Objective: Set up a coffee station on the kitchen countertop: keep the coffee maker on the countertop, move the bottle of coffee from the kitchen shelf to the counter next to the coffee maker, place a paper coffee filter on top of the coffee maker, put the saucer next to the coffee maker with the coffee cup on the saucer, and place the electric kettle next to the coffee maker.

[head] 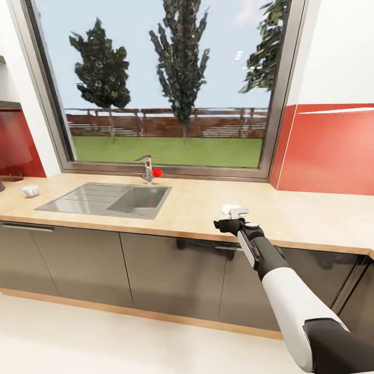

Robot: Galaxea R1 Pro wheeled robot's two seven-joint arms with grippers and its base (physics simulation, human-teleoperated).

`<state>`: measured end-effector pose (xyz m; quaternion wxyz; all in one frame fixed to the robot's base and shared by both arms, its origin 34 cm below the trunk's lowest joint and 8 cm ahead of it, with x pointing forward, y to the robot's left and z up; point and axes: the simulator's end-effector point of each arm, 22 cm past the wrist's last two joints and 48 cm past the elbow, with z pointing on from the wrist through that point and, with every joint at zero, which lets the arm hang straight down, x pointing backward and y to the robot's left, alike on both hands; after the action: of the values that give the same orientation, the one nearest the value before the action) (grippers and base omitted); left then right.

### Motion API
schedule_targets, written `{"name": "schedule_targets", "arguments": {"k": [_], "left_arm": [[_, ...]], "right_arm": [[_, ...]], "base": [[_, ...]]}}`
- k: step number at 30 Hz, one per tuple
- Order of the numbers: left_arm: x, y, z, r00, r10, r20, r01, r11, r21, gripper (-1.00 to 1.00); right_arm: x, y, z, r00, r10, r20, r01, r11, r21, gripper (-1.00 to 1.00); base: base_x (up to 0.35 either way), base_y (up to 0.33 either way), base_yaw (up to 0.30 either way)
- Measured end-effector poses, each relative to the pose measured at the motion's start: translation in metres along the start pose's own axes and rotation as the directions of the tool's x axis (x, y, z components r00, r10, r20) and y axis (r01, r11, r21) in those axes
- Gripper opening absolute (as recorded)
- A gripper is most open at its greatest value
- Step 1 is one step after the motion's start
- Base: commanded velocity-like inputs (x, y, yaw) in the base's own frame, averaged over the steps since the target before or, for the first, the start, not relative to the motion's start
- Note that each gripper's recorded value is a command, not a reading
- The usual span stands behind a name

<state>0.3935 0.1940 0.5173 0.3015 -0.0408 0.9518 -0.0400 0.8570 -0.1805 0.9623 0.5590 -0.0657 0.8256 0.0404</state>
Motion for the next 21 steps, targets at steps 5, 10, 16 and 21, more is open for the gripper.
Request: {"name": "schedule_targets", "arguments": {"k": [5,10,16,21], "left_arm": [[0.000,0.000,0.000,1.000,0.000,0.000,0.000,1.000,0.000,1.00],[0.000,0.000,0.000,1.000,0.001,0.000,-0.001,1.000,0.001,1.00],[0.000,0.000,0.000,1.000,0.001,0.000,-0.001,1.000,0.001,1.00],[0.000,0.000,0.000,1.000,0.001,0.000,-0.001,1.000,0.000,1.00]], "right_arm": [[0.000,0.000,0.000,1.000,0.000,-0.001,0.000,1.000,0.000,1.00],[0.008,0.000,0.002,1.000,0.002,-0.016,-0.002,1.000,0.000,1.00],[0.015,0.000,0.003,0.999,0.003,-0.032,-0.003,1.000,-0.001,1.00],[0.017,0.000,0.004,0.999,0.004,-0.036,-0.004,1.000,-0.001,1.00]], "base": [[0.057,0.000,0.000],[0.061,0.000,0.000],[0.041,0.000,0.000],[0.101,0.000,0.000]]}}
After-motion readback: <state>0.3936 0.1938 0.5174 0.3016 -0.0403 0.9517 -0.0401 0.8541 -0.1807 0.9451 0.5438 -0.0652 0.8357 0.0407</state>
